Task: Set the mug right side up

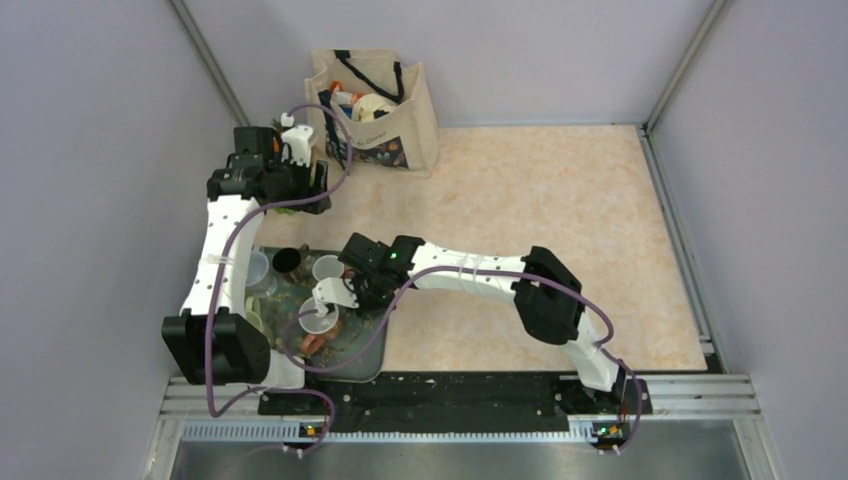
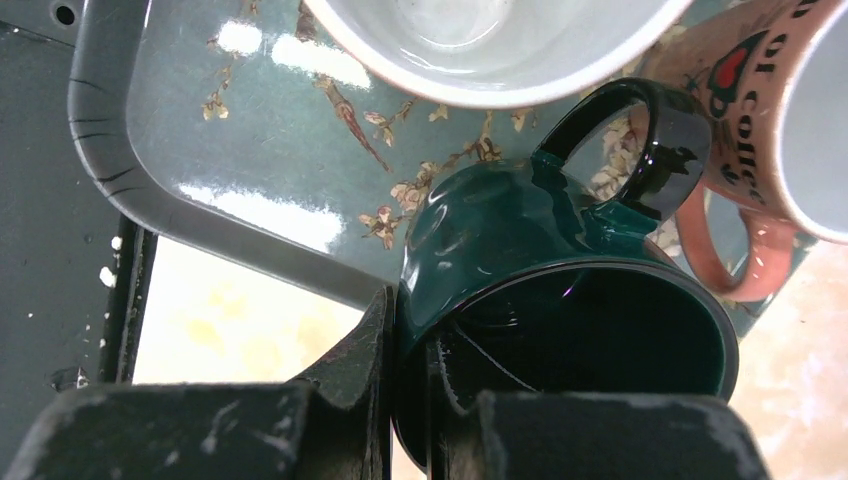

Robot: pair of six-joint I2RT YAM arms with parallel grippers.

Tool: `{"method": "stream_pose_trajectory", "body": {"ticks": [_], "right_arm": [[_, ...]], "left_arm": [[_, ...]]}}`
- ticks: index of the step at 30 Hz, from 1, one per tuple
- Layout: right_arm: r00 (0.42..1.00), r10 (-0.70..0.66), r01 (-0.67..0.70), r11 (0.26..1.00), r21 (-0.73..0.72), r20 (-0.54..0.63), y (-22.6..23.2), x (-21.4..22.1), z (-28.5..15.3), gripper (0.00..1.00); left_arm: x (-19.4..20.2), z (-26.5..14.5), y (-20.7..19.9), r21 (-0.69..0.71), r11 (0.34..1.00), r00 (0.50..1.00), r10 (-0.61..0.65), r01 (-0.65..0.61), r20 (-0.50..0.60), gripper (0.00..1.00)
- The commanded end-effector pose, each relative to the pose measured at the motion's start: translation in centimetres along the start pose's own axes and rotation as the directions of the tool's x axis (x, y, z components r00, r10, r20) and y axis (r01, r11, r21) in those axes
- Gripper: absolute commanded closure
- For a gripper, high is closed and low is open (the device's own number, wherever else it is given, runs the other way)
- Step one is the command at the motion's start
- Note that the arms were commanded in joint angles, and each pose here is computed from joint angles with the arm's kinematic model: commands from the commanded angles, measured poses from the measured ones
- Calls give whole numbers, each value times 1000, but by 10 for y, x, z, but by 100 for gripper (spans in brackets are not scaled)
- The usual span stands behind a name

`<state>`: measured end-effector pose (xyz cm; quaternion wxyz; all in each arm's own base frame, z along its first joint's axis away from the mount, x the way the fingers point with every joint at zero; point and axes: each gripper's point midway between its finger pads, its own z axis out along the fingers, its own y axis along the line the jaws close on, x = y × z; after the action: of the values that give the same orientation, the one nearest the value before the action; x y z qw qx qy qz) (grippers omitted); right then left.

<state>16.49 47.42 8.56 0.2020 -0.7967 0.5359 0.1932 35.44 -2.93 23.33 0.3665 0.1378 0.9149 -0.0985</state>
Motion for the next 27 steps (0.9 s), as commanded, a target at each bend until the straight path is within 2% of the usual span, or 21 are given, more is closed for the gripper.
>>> {"method": "stream_pose_trajectory", "body": {"ticks": [1,7,8,11,12,17,21,22,23,24,27], "right_arm": [[999,-17,17,1000,19,48,-15,-26,-9,100],[1000,10,-10,1000,20,-6,-21,-22,-3,100],[1000,15,-14,999,29,-10,-23,-22,-3,93],[1000,19,-18,999,41,-9,-24,-25,-4,60],[1000,16,-16,999,44,-4,-25,-27,-6,53],[999,13,-16,996,90,40,-27,-43,-28,40],[993,13,-35,982,185,118,-34,-59,-61,33],[990,14,-45,975,217,142,-36,-63,-72,24],[985,16,-61,963,262,173,-40,-67,-83,10],[979,22,-85,948,306,202,-44,-69,-96,2],[946,83,-222,870,441,312,-62,-62,-141,1]], "left_arm": [[-13,-10,4,-28,999,997,36,-34,71,29],[-13,-9,5,-31,999,997,41,-39,69,29],[-13,-9,4,-29,999,997,41,-39,68,29],[-13,-8,4,-25,999,997,40,-38,68,28],[-13,-8,4,-26,999,997,40,-38,68,28],[-13,-8,7,-37,999,997,42,-39,68,28],[-17,-9,6,-40,999,996,32,-29,85,28],[-18,-9,7,-41,999,996,27,-24,88,28],[-19,-9,6,-41,999,995,22,-18,92,28],[-20,-10,6,-42,999,995,18,-13,99,27],[-23,-12,-2,-6,999,991,43,-43,128,27]]}}
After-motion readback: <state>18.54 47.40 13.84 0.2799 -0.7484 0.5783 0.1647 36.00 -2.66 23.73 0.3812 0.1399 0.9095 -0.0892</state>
